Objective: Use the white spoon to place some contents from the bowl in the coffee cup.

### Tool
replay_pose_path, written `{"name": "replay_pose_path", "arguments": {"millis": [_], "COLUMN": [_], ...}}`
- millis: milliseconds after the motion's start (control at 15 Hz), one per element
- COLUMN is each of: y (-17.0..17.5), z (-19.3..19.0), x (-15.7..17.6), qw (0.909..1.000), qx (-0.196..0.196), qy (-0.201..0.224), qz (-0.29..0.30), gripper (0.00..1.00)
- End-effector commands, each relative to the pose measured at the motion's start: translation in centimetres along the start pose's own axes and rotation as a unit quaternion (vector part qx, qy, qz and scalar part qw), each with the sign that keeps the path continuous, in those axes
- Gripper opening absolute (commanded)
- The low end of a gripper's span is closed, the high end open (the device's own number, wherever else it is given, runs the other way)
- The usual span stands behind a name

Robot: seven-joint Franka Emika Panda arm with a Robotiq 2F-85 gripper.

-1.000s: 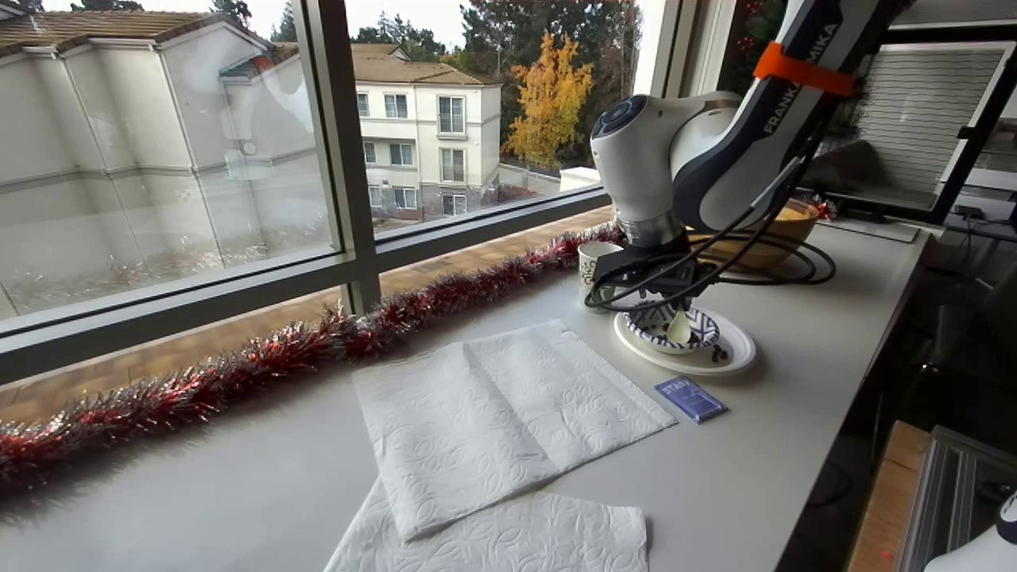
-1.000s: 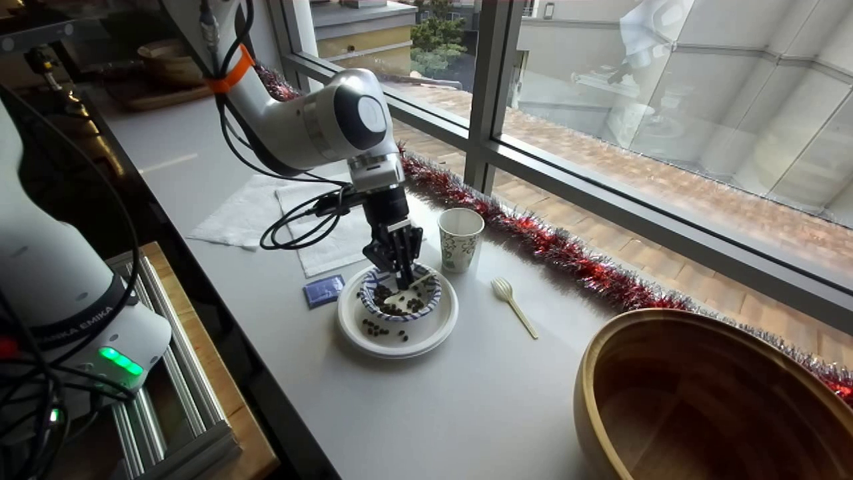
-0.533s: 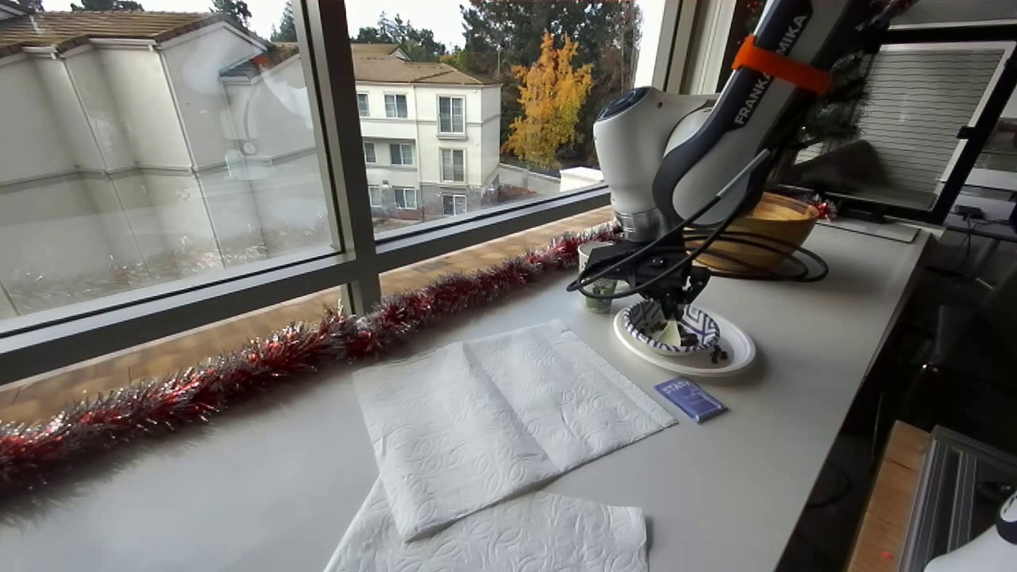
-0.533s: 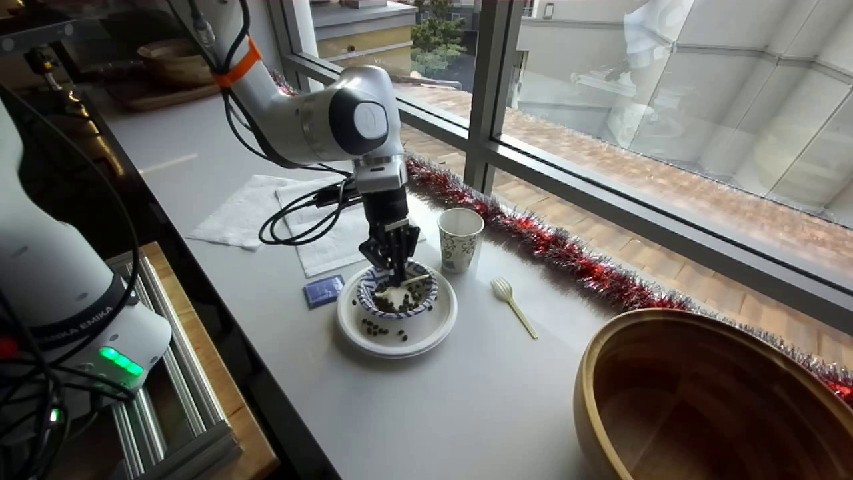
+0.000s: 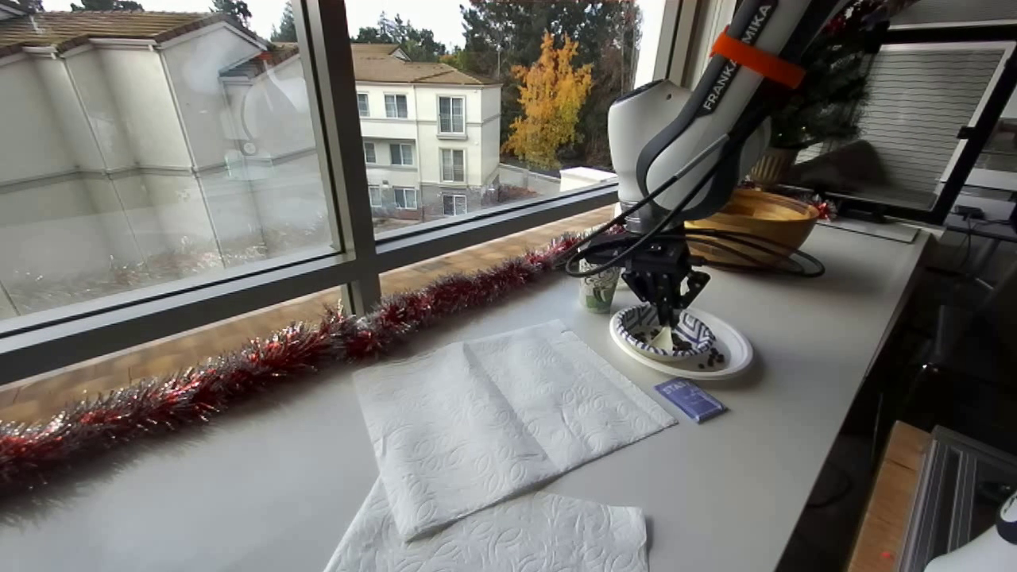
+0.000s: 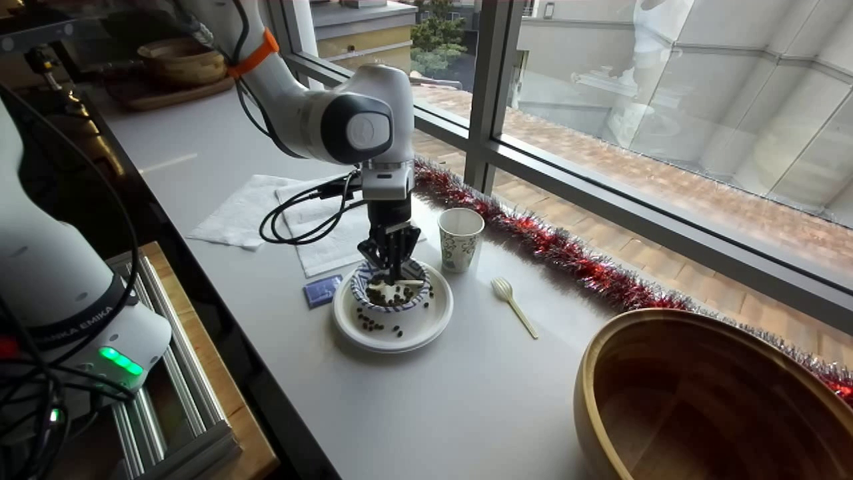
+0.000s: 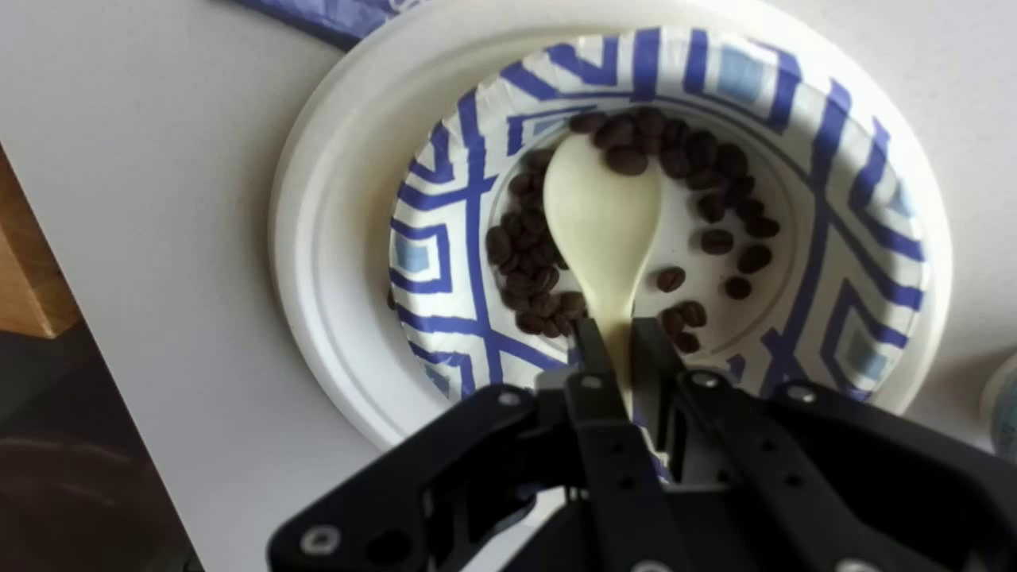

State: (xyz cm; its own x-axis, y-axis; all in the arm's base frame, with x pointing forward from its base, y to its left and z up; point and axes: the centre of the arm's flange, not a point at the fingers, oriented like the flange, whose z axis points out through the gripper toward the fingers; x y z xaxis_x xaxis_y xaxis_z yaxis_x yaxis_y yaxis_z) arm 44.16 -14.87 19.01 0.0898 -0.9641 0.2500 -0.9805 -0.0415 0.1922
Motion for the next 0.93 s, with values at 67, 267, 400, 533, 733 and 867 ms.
{"name": "replay_pose_path", "arguments": {"millis": [67,267,400,533,733,867], "y": [-0.4,-0.3,-0.3,-0.3,-0.4,-0.6], "z": [1.4,2.0,2.2,2.5,2.9,3.2], "x": [2.3,4.3,5.2,5.9,6.8,7.3], "qw": [0.9971,0.9927,0.9883,0.9831,0.9753,0.9716], "qx": [0.004,0.008,0.014,0.021,0.027,0.029], "qy": [-0.074,-0.116,-0.147,-0.178,-0.217,-0.232], "qz": [0.017,0.032,0.037,0.038,0.035,0.032], "gripper": [0.03,0.03,0.03,0.03,0.03,0.03]}}
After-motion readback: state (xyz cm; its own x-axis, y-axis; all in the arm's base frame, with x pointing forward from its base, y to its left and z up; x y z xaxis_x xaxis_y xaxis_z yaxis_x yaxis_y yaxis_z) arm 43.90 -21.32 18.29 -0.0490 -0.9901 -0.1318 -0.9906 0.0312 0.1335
